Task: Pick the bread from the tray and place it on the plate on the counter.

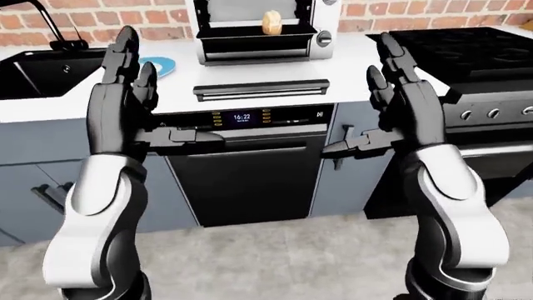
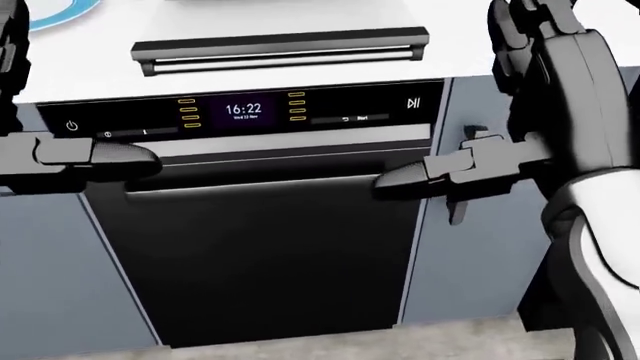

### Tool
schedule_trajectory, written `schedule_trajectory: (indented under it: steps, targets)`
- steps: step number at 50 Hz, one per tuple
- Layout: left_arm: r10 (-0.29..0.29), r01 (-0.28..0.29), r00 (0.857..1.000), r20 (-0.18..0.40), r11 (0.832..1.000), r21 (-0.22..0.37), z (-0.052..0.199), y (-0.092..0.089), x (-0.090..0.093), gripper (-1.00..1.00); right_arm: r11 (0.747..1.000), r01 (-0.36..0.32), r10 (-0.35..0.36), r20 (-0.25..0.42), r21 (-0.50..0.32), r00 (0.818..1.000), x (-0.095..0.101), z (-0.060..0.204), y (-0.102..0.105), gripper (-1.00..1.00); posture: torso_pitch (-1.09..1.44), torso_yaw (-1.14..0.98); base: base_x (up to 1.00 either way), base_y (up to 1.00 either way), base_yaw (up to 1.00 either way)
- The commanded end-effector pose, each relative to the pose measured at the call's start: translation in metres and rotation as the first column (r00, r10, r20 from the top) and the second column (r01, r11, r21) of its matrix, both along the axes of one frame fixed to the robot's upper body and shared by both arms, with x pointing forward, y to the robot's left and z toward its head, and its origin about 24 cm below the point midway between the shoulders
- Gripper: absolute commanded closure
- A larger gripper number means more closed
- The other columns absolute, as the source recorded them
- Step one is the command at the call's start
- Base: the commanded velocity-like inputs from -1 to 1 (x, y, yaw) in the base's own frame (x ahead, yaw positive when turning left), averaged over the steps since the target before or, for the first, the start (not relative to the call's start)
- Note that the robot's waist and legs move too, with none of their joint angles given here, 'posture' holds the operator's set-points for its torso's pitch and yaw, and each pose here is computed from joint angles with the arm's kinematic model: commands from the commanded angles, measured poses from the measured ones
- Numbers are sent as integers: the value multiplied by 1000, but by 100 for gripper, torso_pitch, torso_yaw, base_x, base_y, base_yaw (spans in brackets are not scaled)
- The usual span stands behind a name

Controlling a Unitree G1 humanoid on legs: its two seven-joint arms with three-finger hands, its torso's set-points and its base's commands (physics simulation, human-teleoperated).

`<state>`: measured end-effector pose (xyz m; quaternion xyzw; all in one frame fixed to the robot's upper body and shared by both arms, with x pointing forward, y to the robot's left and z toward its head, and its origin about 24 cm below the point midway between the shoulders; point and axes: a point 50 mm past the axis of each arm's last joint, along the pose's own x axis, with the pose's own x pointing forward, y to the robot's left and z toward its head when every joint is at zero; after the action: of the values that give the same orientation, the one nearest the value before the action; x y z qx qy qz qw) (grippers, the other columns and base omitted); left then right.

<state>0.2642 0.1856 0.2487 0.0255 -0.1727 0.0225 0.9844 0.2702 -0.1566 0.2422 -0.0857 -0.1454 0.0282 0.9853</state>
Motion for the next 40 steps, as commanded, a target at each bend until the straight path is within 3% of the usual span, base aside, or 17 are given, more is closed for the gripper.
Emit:
schedule_trajectory:
  steps: [1, 10, 40]
  targets:
    - [9, -9, 997, 70, 1000, 7, 13, 2, -4, -100, 1000, -9, 9, 67, -9, 998, -4, 15, 3, -100, 0, 0, 26, 14, 0]
    - [29, -29, 992, 127, 1000, 3, 33, 8, -6, -100, 1000, -4, 7, 128, -21, 992, -7, 41, 1, -100, 0, 0, 28, 3, 0]
    - [73, -77, 976, 204, 997, 9, 66, 23, -20, -100, 996, 16, 4, 225, -84, 974, -22, 80, 0, -100, 0, 0, 30, 0, 0]
